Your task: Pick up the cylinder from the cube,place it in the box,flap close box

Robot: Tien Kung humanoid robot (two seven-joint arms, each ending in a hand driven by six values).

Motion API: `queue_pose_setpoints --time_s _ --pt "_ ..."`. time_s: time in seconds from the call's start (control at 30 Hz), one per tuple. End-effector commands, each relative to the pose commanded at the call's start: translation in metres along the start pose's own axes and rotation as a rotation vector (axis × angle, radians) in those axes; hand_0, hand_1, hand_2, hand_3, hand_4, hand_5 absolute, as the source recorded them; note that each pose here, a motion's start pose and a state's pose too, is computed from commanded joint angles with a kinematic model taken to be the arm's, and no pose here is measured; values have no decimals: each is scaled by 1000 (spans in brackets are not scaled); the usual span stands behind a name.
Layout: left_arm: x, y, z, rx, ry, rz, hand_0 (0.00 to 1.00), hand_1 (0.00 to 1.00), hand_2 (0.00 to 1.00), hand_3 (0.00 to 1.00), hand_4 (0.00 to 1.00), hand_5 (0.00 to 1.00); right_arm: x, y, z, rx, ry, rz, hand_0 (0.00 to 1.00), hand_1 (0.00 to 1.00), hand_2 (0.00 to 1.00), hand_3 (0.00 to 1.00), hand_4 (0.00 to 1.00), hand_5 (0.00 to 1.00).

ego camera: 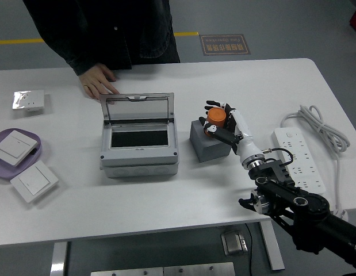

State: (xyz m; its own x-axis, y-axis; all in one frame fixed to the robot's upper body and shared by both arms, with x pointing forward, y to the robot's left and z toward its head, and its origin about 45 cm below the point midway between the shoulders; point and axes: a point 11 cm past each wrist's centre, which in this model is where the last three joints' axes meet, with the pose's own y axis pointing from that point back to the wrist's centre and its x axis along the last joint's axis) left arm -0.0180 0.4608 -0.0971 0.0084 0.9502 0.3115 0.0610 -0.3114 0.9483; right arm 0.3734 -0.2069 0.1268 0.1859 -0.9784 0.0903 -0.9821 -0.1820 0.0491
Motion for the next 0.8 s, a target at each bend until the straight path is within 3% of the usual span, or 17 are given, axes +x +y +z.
queue_pose_setpoints --time_s 0.57,0.6,0.8 --pt "-2 0 2 -5 2 -4 616 588 540 619 693 231 -5 0 -5 8 23 -19 738 666 609 582 540 3" --pt "-2 0 2 -6 2 -4 616 588 541 620 693 232 -5 0 -5 8 23 -20 718 655 602 573 483 2" --pt "-3 0 3 -8 3 -5 617 588 541 619 692 231 -7 0 -8 19 44 -23 708 649 593 568 450 2"
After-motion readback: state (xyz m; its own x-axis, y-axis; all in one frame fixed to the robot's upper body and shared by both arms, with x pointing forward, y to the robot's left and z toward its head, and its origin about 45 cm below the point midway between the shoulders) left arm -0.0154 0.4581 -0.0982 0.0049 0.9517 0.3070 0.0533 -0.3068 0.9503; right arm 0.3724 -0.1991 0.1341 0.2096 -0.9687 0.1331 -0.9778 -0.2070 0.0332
